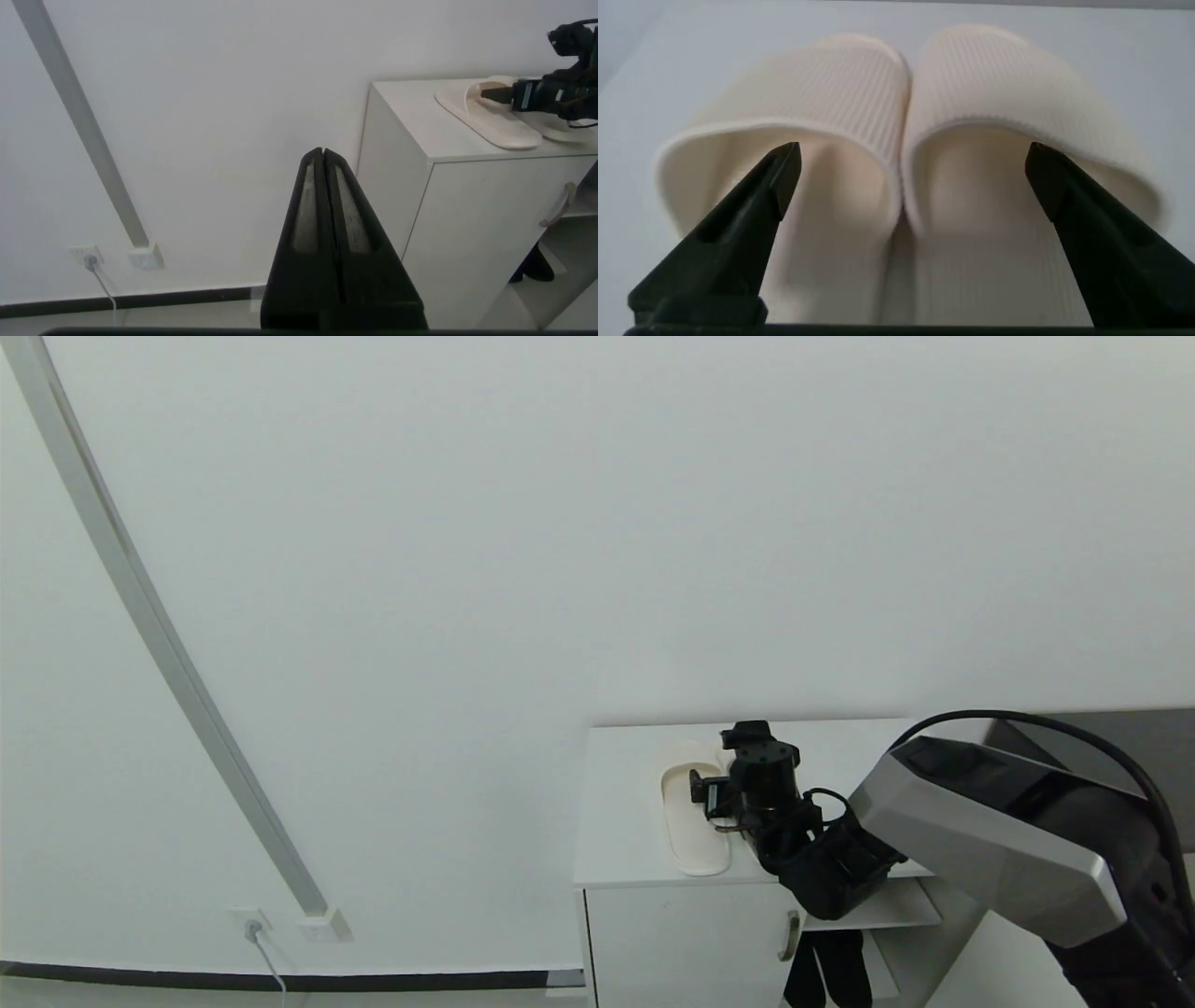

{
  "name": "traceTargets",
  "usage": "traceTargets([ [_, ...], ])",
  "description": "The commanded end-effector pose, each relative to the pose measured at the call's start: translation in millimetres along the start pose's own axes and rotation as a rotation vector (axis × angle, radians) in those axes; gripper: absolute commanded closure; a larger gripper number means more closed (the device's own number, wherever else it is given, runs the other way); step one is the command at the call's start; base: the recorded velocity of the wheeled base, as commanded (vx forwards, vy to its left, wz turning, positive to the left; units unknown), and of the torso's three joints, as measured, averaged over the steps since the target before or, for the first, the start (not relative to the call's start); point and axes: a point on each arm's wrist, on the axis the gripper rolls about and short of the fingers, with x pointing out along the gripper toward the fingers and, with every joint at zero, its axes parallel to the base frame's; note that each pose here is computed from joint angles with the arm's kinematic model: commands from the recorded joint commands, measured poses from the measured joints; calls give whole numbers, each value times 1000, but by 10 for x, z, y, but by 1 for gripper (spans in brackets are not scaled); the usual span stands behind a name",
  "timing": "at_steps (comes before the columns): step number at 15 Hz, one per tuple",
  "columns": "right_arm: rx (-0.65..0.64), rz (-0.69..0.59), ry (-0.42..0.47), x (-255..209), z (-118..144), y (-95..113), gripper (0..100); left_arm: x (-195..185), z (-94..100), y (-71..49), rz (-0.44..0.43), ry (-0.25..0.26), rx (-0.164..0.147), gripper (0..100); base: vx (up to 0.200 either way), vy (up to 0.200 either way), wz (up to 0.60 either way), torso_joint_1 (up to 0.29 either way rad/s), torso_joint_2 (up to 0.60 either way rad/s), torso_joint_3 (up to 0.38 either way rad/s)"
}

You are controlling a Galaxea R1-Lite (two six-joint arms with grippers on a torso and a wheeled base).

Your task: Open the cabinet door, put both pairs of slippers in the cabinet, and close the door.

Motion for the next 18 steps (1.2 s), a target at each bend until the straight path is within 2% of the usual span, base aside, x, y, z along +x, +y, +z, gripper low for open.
traceTargets([
  [1,-2,-5,7,52,-56,-13,100,0,0,0,0,0,0,100,0,0,0,0,0,0],
  [6,1,-14,3,56,-21,-46,100,0,0,0,0,0,0,100,0,0,0,0,0,0],
  [8,9,-8,-15,5,90,-42,100,0,0,0,0,0,-2,100,0,0,0,0,0,0],
  [9,23,22,-46,-161,340,-31,100,0,0,0,0,0,-3,100,0,0,0,0,0,0],
  [10,28,51,-58,-266,455,-16,100,0,0,0,0,0,-3,100,0,0,0,0,0,0],
  [11,27,124,-62,-596,688,-16,100,0,0,0,0,0,-3,100,0,0,0,0,0,0],
  [13,23,237,-57,-1126,970,-42,100,0,0,0,0,0,-3,100,0,0,0,0,0,0],
  [14,27,293,-61,-1359,1077,-54,100,0,0,0,0,0,-3,100,0,0,0,0,0,0],
  [18,8,504,-42,-2212,1198,-219,100,0,0,0,0,0,-2,100,0,0,0,0,0,0],
])
